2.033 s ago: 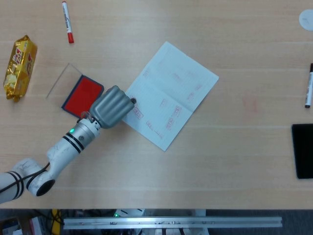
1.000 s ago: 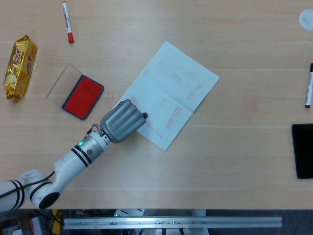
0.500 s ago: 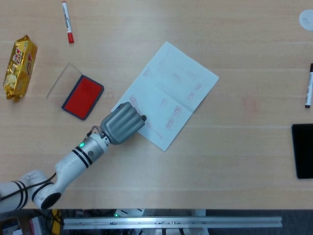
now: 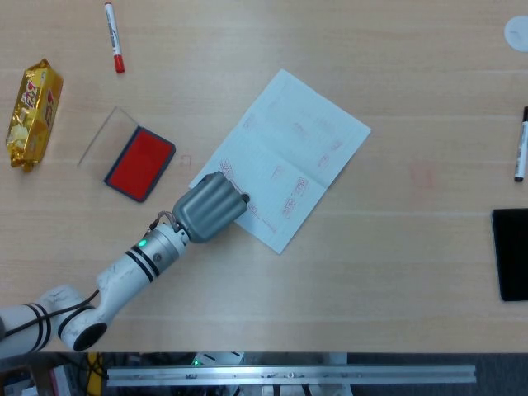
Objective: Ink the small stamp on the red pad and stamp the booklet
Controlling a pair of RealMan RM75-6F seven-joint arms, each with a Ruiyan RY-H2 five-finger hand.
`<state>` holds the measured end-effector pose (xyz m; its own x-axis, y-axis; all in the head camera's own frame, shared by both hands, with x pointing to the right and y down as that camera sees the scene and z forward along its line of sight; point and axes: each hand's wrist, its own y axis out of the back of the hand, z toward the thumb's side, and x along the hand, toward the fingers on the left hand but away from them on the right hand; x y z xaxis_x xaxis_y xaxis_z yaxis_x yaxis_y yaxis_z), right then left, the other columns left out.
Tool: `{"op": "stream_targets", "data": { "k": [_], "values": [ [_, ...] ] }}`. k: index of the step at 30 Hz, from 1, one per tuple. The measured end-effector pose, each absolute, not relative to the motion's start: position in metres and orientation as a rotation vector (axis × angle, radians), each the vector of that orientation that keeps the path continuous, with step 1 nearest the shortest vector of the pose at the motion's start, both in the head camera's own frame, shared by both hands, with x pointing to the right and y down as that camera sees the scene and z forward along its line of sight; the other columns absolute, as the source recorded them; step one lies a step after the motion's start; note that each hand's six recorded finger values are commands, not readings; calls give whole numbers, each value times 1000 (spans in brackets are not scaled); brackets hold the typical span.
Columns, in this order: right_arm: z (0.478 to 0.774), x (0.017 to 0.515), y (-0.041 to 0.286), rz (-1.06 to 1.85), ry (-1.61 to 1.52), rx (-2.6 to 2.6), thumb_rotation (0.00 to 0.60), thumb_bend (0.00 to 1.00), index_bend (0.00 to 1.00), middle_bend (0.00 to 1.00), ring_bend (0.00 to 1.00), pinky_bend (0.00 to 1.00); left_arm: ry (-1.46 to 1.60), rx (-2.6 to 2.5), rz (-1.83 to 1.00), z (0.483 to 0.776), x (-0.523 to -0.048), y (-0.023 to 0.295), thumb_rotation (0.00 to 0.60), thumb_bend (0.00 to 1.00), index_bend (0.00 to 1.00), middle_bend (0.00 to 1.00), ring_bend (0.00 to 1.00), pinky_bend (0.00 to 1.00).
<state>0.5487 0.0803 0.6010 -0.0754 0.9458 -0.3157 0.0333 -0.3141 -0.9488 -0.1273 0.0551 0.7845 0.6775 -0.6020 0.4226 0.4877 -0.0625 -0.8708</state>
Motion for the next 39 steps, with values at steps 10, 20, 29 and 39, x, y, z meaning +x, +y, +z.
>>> {"op": "stream_targets", "data": {
  "k": [10,20,29,39],
  "values": [
    [600,551,81,1498,-1121,-1416,600,188,377,428,487,514,94,-1370,-902,789,-127,58,600,352,587,988,971,1000],
    [600,553,82,1503,-1125,-1412,600,189,378,428,488,514,75,-1368,-902,791,-122,56,600,352,587,988,971,1000],
    [600,554,83,1505,-1129,-1408,600,189,378,428,488,514,64,-1368,-904,792,-121,57,600,353,587,988,971,1000],
    [598,553,81,1493,-1142,-1405,600,188,377,428,490,514,129,-1358,-899,775,-125,46,600,352,587,988,971,1000]
  ]
}}
